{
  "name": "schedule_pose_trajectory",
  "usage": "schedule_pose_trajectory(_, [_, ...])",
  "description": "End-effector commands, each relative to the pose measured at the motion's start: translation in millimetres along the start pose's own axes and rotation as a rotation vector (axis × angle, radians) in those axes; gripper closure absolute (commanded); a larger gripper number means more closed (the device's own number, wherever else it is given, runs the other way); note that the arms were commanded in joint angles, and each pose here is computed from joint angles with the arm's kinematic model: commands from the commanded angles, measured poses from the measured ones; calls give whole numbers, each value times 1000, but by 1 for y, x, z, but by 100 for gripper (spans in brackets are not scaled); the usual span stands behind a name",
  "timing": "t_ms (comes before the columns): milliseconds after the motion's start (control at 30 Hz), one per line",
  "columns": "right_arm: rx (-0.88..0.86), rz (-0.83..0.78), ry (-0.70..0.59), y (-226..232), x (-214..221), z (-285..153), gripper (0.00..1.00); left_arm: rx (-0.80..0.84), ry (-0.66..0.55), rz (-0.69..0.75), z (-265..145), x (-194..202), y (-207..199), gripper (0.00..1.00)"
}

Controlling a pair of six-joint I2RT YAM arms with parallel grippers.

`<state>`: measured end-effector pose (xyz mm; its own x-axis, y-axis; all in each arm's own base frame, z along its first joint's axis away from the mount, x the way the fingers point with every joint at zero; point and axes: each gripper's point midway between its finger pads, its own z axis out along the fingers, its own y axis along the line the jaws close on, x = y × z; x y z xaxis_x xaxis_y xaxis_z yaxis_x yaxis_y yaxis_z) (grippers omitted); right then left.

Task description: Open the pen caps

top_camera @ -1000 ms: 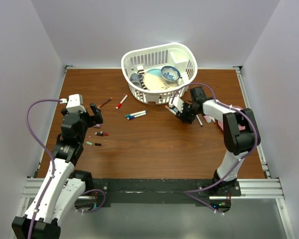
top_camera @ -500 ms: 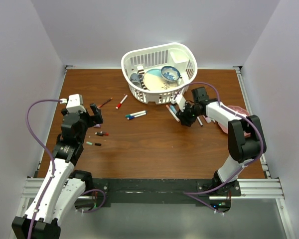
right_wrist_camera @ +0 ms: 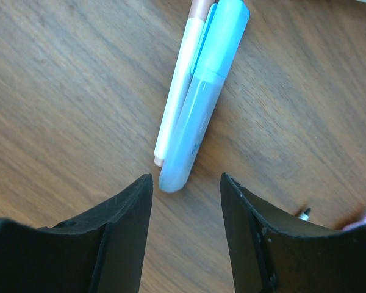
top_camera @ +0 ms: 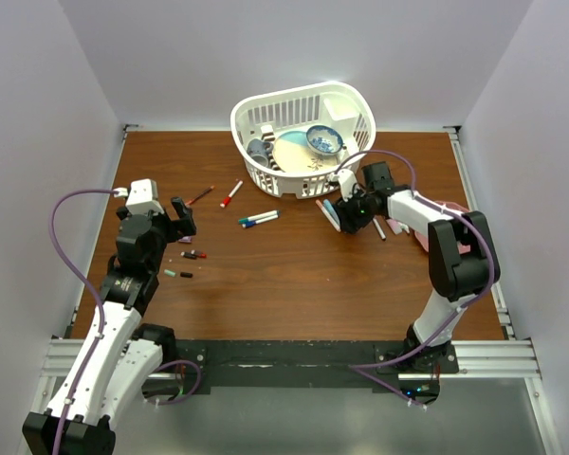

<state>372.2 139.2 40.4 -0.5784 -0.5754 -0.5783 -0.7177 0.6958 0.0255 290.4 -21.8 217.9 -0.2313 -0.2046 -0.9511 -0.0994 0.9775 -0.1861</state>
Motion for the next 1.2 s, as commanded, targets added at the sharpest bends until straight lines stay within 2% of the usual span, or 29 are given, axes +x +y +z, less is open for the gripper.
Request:
schedule_pose_trajectory(0, [55,11,-33,-8,-20,3,49,8,-57,3,0,-16,-1,2])
schedule_pose_trajectory(433, [168,11,58,-31,-2,12,63,13,-57,3,0,-16,-2,3])
schedule_pose_trajectory(567, [166,1,74,-31,4,18,65,14,-55,5,0,-15,-2,2])
schedule_pose_trajectory(667, [131,-3,90,-24,9,23,74,35,-53,9,0,-15,-5,2])
schedule_pose_trajectory(800, [104,-18,79,-19,6,17,97,170,-47,39,-3,-14,-28,1])
schedule_pose_trajectory(833, [103,-27,61,-17,3,9,100,236,-38,48,-5,-12,-39,1])
schedule_pose_trajectory(1000, [6,-99,-10,7,-6,-22,100,470,-19,58,-15,-3,-77,1])
schedule_pose_trajectory(1100, [-13,-117,-18,19,-4,-40,100,596,1,18,-21,2,-98,1])
schedule_pose_trajectory(1167, [2,-115,-30,21,-5,-53,100,667,7,-64,-26,2,-111,1])
